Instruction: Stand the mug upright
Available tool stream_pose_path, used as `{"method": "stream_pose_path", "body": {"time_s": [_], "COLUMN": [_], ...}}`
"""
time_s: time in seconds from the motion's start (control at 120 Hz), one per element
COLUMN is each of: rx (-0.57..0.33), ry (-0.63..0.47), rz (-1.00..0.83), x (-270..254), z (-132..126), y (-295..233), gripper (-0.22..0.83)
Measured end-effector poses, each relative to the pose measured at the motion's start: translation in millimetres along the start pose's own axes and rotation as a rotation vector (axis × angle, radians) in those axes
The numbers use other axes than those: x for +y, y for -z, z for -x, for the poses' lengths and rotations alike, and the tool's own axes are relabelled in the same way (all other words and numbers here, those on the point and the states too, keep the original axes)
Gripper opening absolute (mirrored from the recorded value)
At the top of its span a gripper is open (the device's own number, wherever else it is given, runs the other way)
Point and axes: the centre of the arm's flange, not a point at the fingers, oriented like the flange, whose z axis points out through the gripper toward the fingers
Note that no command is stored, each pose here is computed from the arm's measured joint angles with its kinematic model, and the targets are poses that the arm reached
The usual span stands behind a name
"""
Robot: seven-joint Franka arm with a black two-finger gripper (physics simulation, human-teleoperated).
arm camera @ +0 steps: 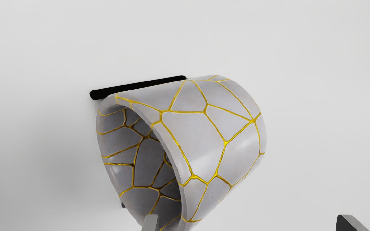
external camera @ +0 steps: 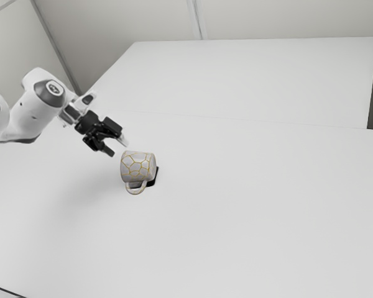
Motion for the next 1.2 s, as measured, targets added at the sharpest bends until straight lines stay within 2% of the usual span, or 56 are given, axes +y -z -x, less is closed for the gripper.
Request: {"method": "stream_pose_path", "body": {"time_s": [0.492,0.767,0.858,1.025,1.2], "rx": [0.025,0.019,0.004,-0.01,-0.01], "ry": [-0.031,-0.035,-0.036,-0.066,-0.106], "rz": [0.204,0.367,0.405,0.438,0.45], "x": [-54,-54,-56,-48,-37], "z": [1,5,7,7,2], "y": [-38,-56,-64,-66,-63], "gripper": [0.62,0.61,0.5,0.19,-0.01]}}
